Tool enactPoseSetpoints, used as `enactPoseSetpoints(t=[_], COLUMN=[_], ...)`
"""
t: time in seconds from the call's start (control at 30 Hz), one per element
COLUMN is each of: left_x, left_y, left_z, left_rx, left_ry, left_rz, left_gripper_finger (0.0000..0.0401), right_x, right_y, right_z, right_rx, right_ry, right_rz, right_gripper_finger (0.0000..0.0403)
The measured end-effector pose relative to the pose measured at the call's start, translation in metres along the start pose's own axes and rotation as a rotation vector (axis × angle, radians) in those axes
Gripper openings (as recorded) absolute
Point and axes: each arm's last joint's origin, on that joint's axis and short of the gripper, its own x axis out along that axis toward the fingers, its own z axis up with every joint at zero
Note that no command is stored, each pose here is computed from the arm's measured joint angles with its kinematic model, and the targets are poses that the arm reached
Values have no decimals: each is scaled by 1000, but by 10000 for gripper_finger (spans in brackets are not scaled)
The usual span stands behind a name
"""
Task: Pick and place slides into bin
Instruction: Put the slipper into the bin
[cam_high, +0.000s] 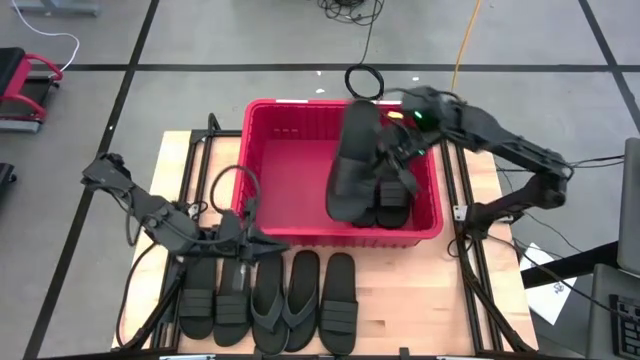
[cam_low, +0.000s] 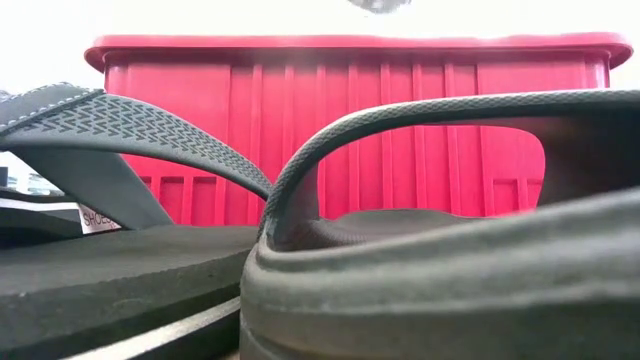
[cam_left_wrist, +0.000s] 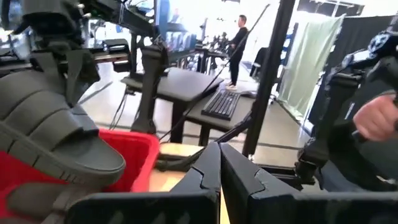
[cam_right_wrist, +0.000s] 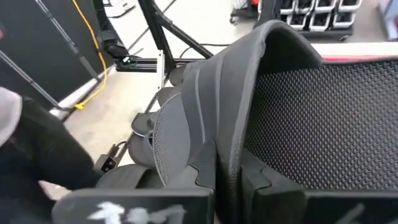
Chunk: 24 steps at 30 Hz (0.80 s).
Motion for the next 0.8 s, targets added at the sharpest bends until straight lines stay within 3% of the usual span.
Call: enactPoseSetpoints(t=[0.17, 0.27, 0.5, 0.63, 0.8], left_x=[-22, -37, -60, -65, -67], left_y=[18, 29, 50, 58, 64], left_z=[7, 14, 24, 27, 29], left_rx=[-13, -3, 0, 2, -5], left_ry=[63, 76, 76, 74, 60], left_rz=[37, 50, 99, 127, 156], left_gripper_finger=[3, 3, 3, 3, 3], right_x=[18, 35, 78, 96, 114], right_y=[-70, -98, -137, -151, -165], right_z=[-13, -23, -52, -70, -91], right_rx=[57, 89, 55, 30, 83], right_ry=[9, 27, 129, 153, 200], right_rz=[-96, -110, -65, 37, 85], right_gripper_finger=[8, 8, 8, 7, 4])
